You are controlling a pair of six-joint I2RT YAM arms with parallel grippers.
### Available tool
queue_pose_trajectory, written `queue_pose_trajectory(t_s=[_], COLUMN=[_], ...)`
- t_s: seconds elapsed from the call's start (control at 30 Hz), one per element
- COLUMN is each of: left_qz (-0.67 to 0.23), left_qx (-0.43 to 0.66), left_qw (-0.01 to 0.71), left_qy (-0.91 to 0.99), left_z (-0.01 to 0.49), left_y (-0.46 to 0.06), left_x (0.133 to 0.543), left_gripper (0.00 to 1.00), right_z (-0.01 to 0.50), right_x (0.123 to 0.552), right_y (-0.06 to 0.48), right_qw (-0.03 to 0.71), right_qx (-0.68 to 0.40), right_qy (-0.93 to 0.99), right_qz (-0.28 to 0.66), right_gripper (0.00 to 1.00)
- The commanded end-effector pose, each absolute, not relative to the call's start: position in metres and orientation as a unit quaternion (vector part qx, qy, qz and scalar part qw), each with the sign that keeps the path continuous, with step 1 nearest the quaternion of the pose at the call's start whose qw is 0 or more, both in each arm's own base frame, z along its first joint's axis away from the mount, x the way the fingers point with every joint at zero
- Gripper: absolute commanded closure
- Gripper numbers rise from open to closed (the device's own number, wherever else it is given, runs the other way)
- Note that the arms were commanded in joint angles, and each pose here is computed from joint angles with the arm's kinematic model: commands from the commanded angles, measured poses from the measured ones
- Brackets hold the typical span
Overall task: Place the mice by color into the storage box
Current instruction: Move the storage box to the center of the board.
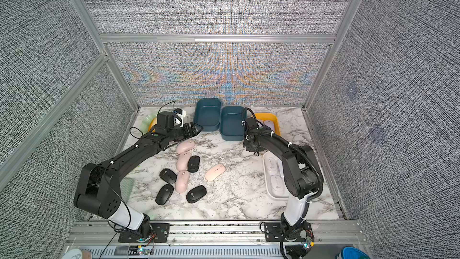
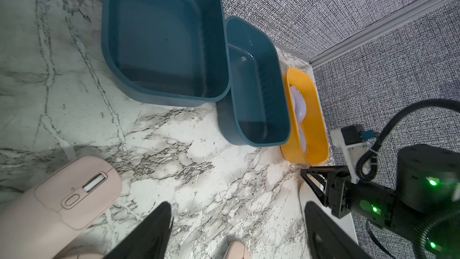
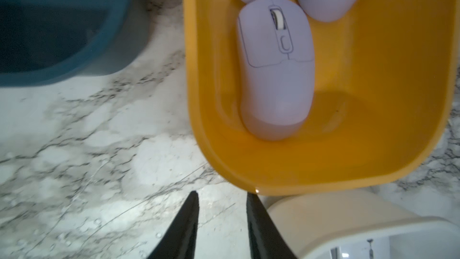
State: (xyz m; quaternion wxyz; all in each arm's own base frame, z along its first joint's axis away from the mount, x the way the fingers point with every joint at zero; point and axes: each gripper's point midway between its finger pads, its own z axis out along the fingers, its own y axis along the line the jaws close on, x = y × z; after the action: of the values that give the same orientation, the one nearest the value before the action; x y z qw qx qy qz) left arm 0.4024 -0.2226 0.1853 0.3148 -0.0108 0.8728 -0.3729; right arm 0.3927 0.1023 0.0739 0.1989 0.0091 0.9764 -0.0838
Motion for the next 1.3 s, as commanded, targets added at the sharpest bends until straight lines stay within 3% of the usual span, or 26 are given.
queue_pose_trajectory(t_s=[0.0,0.37,0.53,0.77,1.07,1.27], left_qz=[-0.377,-0.376,-0.377,-0.392,-0.417,-0.42], left_qx=[-0.002,-0.001,0.0,-0.001,0.045,0.055], left_qw=[0.324,0.323,0.323,0.314,0.294,0.288], left_qy=[0.868,0.868,0.868,0.864,0.859,0.859], left_z=[0.193,0.192,0.193,0.193,0.198,0.197], left_y=[-0.224,-0.224,-0.224,-0.23,-0.269,-0.277], left_x=[0.404,0.404,0.404,0.399,0.373,0.367], left_gripper=[0.15,0.15,0.15,0.15,0.15,0.15], right_z=[0.079,0.074,0.093,0.129,0.112,0.085], right_x=[0.409,0.453,0.451,0.391,0.293,0.274], right_y=[0.091,0.085,0.085,0.102,0.068,0.086], right_qw=[0.208,0.198,0.213,0.28,0.263,0.229], right_qx=[0.018,-0.007,-0.002,0.038,0.082,0.039], right_qy=[0.973,0.975,0.971,0.956,0.957,0.972], right_qz=[-0.096,-0.095,-0.105,-0.084,-0.085,-0.03], right_gripper=[0.64,0.63,0.62,0.55,0.54,0.57])
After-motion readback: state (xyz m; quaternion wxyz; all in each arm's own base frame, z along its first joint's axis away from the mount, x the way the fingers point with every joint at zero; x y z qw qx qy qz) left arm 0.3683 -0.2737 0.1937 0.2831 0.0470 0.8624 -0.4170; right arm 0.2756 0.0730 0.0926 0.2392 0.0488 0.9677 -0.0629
